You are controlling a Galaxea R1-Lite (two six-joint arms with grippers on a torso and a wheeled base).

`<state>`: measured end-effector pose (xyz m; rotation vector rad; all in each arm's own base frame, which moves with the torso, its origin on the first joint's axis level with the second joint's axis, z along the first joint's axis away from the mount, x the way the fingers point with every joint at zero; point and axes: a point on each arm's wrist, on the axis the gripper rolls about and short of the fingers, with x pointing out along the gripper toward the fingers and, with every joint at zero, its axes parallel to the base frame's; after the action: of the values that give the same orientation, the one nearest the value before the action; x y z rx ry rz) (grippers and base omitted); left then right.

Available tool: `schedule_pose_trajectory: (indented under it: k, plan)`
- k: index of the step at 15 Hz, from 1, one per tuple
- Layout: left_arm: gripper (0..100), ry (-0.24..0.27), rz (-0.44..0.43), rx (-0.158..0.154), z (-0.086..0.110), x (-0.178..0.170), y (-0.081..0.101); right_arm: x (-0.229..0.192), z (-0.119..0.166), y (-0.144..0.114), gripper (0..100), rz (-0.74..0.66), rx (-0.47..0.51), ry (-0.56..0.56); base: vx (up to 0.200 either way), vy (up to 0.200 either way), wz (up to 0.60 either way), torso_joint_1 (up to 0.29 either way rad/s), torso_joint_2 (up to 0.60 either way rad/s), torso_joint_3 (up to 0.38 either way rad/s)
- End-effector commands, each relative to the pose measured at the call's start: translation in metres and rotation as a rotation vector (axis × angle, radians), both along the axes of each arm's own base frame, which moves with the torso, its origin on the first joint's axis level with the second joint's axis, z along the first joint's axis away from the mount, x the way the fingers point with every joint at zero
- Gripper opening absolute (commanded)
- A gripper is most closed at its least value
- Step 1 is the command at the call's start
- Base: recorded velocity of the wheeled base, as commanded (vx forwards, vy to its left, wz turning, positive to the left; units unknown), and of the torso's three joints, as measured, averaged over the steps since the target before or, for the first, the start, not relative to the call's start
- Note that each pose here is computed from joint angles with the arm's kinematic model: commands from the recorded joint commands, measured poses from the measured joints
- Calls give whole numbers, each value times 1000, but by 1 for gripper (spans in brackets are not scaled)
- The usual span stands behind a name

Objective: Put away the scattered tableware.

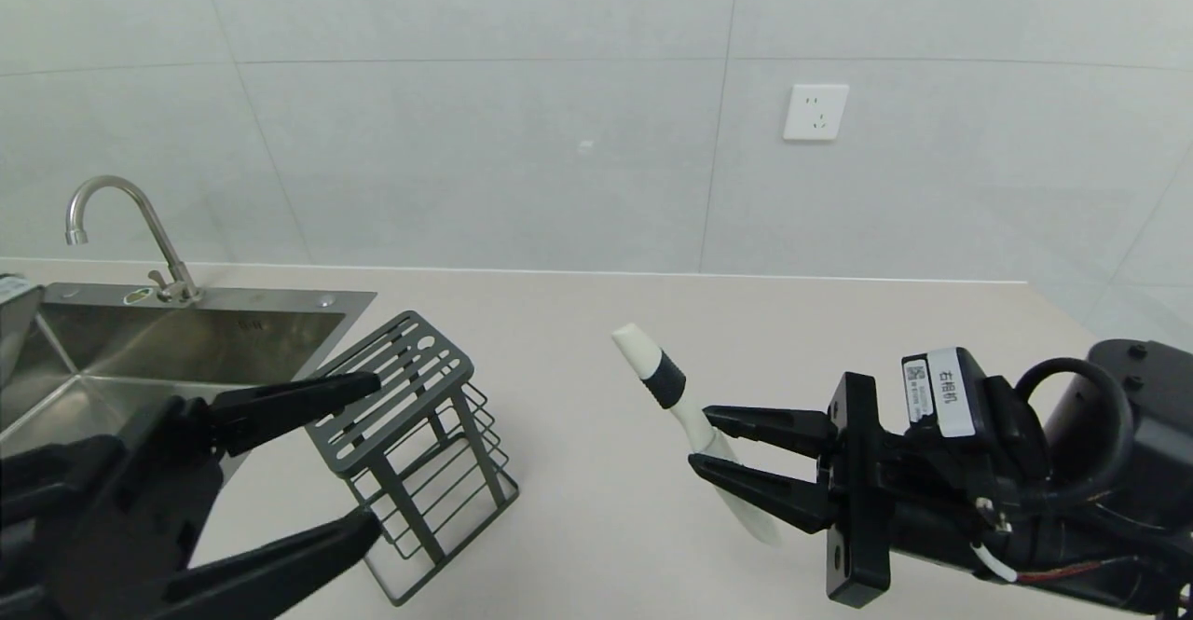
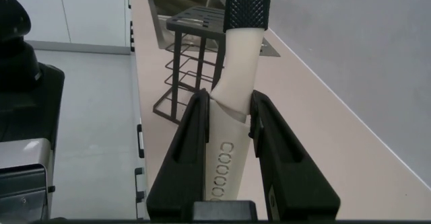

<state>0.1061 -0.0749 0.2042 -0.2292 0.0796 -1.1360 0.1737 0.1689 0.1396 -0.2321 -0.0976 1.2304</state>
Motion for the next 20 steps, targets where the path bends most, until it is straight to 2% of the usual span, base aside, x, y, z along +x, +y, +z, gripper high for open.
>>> schedule_pose_trajectory:
  k: [1,3,6,8,10,12,15,20]
  plan:
    - [100,67,-54,44,-12,14,-20,0,0,0,0,0,0,4,0,0,0,0,0,0]
    - [100,74,-59,53,-14,29,-38,0,0,-1,0,-4,0,5,0,0,0,0,0,0]
    - [100,61,-96,49,-23,40,-65,3,0,-4,0,-54,3,11,0,0,0,0,0,0]
    - [100,28,-84,16,-28,51,-98,2,3,-5,0,-58,12,1,0,0,0,0,0,0]
    - [100,24,-64,4,-33,56,-115,3,6,-11,0,-80,22,-10,0,0,0,0,0,0]
    - [100,22,-67,5,-36,61,-121,-2,5,-18,0,-88,15,-3,0,0,0,0,0,0]
    - [100,3,-90,-20,-36,59,-129,-7,3,-25,0,-100,10,3,0,0,0,0,0,0]
    - [100,-20,-94,-42,-30,66,-138,3,9,-17,0,-98,27,-16,0,0,0,0,0,0]
